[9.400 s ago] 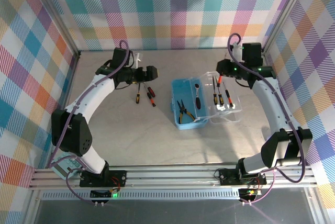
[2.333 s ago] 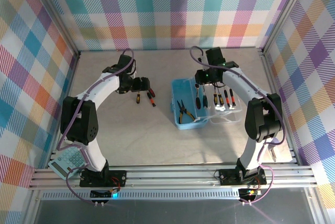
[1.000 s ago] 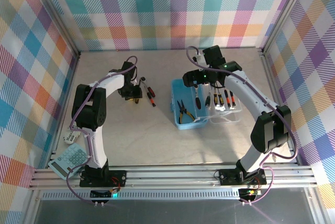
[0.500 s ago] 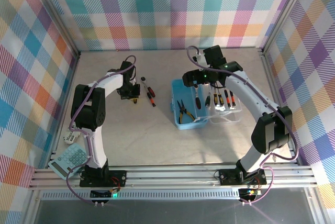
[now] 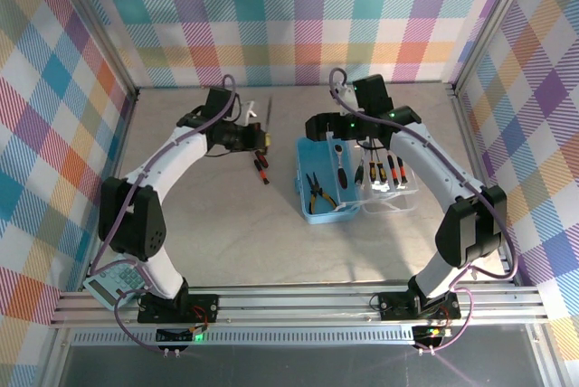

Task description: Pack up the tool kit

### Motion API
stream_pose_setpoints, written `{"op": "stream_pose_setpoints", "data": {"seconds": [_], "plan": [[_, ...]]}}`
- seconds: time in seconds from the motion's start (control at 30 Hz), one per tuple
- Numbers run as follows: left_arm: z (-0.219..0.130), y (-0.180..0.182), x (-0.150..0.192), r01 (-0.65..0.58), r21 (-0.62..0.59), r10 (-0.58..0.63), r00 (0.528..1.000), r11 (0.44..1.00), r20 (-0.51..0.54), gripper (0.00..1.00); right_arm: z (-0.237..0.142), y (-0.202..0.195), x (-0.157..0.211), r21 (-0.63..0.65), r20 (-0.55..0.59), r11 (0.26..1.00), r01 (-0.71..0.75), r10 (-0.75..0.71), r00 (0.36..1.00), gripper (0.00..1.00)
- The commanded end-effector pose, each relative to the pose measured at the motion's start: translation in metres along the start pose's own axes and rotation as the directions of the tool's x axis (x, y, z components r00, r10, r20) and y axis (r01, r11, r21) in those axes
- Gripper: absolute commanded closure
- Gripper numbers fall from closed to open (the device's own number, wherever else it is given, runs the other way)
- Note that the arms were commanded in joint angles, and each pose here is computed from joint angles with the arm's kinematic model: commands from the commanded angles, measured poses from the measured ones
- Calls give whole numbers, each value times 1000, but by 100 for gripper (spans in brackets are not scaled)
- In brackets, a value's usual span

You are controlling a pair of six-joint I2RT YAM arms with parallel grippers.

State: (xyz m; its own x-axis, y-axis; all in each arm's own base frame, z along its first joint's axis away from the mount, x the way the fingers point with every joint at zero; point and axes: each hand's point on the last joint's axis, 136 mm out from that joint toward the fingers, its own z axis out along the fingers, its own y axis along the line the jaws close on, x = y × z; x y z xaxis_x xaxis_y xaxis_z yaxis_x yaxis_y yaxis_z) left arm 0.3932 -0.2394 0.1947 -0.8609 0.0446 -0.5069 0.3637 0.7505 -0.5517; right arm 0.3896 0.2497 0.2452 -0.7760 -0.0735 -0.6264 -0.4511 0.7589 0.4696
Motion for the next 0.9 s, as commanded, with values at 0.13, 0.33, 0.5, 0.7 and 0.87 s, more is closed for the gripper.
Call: {"op": "stream_pose_setpoints", "data": {"seconds": [0.13,0.33,0.5,0.7,0.87], "plan": [[17,-99,18,-84,345,98,995,935,-24,100,17,20,-28,-151,61,982,-110,120,991,6],[12,-118,12,-117,388,123,992,914,8,100,24,12,-23,-135,60,979,-149,158,986,27],[13,-120,12,-118,387,124,992,915,10,100,26,15,-20,-163,53,974,-156,167,985,65],[15,-120,11,-117,388,123,992,914,10,98,21,14,-19,-149,57,978,-144,154,986,100],[13,-99,13,-116,289,124,992,950,-12,32,2,-1,-19,-102,76,986,-135,143,987,100]]}}
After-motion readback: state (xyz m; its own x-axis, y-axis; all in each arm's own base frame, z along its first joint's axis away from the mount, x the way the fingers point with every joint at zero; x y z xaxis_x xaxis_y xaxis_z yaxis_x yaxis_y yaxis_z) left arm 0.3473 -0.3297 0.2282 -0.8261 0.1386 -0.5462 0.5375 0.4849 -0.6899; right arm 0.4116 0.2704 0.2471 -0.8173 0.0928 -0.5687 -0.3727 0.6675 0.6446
